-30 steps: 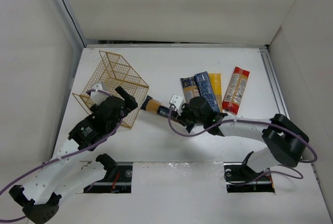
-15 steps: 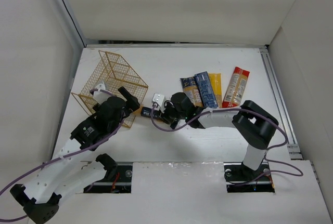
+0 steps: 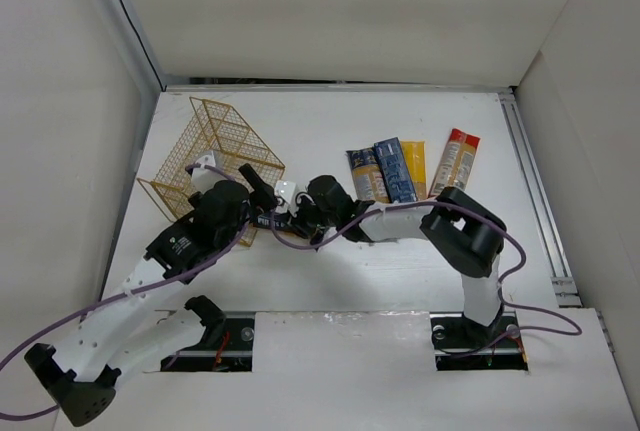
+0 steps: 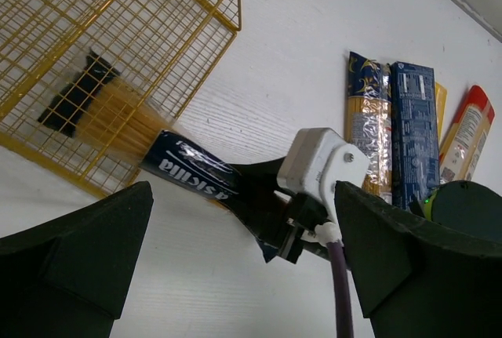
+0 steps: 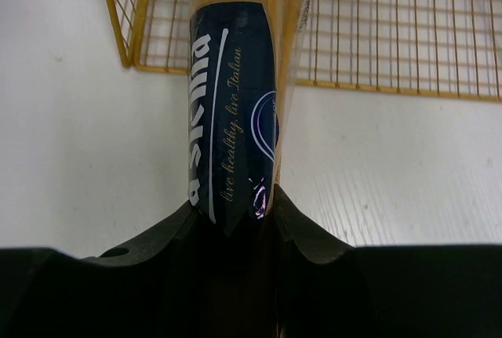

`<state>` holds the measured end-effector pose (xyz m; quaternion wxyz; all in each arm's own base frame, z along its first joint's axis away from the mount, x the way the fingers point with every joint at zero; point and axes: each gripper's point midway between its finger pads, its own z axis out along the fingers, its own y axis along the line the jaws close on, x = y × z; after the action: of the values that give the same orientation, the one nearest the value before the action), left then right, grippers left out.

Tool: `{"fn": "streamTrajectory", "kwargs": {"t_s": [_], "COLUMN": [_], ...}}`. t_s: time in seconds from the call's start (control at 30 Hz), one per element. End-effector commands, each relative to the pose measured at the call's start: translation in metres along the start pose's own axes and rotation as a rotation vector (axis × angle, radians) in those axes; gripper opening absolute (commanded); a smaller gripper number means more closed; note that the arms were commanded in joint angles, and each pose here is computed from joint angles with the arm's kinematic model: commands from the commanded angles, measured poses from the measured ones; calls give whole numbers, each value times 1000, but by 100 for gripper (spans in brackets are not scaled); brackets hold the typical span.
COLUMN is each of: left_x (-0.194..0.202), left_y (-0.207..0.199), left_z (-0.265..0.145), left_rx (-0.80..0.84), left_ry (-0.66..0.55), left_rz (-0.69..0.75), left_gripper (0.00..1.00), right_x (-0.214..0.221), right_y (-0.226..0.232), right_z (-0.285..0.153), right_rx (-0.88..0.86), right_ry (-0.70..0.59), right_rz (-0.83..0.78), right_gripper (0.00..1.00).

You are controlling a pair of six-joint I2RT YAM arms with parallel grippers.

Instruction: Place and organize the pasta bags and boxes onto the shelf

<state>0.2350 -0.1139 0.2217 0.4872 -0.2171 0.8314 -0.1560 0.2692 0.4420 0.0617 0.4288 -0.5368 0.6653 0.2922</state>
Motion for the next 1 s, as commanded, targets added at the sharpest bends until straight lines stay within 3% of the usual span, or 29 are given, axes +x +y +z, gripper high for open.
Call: {"fn": "streamTrajectory", "kwargs": {"t_s": [0.0,0.1,0.37,0.47,0.5,0.6,0.63,0.77,0.97], "left_x": [-8,-10,-15,-18,-16,-18,-16,-22,-18], "left_y": [-12,-14,-16,-19,-17,-17,-17,-22,-49], "left_z": [0,0,-1,-3,-3,-5,-3,-5,7], "left_rx": [48,48,50,56,49,50,44,53,100], "left_ry": [-23,-23,-35,-40,-34,-35,-30,-38,5], "left_rz": [-4,-4,-28,-33,-28,-29,-24,-31,2], "left_gripper": [100,100,100,100,100,100,100,100,100], "right_x": [-103,-105,-128,-127,-127,-122,-121,-113,-61], "right_y": [-6,-9,-6,-3,-3,-3,-5,-29,-117], "right_z": [7,21,45,55,55,52,48,1,-103], "right_rx": [-15,-25,-11,-15,-15,-8,14,190,578], "right_ry": [-286,-291,-327,-325,-325,-313,-309,-273,-134], "right_rz": [-91,-93,-56,-12,-12,-8,-4,28,208], "right_gripper": [0,0,17,39,58,76,96,100,100]}}
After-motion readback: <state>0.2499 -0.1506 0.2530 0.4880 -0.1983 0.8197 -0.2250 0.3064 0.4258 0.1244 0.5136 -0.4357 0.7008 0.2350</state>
